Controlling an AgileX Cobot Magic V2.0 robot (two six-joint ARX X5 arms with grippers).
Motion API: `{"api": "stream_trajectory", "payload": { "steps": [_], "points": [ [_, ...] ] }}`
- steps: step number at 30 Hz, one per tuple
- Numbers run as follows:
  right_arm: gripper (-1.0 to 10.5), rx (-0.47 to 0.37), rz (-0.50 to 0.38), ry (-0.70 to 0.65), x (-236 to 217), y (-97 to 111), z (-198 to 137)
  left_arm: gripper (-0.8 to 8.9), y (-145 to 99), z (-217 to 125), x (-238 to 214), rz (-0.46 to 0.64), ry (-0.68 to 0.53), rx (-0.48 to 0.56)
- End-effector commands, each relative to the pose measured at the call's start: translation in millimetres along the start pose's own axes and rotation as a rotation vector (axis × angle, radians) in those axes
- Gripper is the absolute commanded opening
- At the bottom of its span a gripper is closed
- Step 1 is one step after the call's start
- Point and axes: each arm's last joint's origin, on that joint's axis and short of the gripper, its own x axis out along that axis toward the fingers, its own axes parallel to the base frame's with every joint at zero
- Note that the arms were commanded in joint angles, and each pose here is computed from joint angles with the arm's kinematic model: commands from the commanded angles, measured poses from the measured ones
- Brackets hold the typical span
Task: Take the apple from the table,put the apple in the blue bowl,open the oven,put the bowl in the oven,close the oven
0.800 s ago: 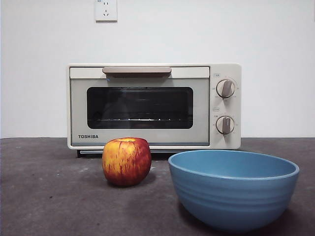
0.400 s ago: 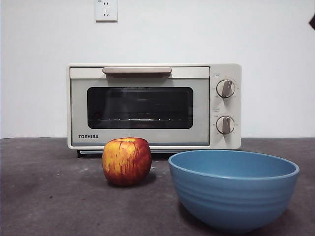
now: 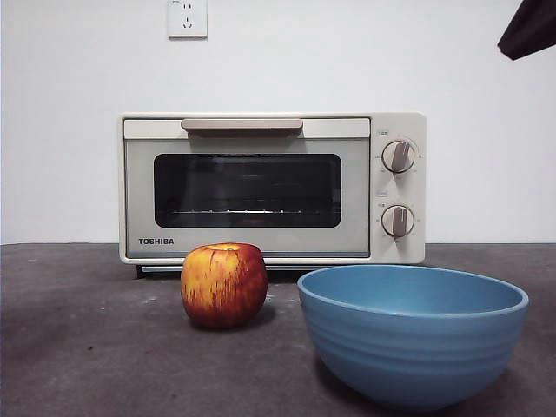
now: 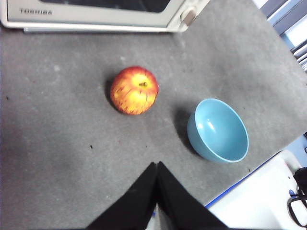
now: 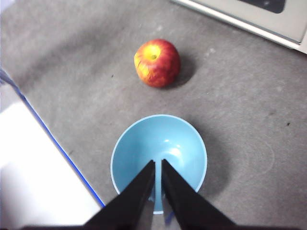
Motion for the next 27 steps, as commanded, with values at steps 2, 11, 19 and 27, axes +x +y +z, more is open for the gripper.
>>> {"api": "stream_trajectory", "payload": {
  "steps": [2, 11, 19, 27],
  "points": [
    [0.2, -0.044, 0.013, -0.015, 0, 5, 6, 0.07, -2, 4, -2, -0.008, -0.019, 0.041],
    [4.9, 0.028, 0.016, -0.027, 5, 4, 10, 0.07, -2, 5, -2, -0.009, -0.025, 0.044],
    [4.9, 0.061, 0.061, -0.028, 33, 3, 25, 0.07, -2, 5, -2, -0.010, -0.029, 0.047],
    [4.9, 0.041, 0.083, 0.002, 82, 13, 56, 0.07, -2, 5, -2, -0.010, -0.029, 0.047]
  ]
}}
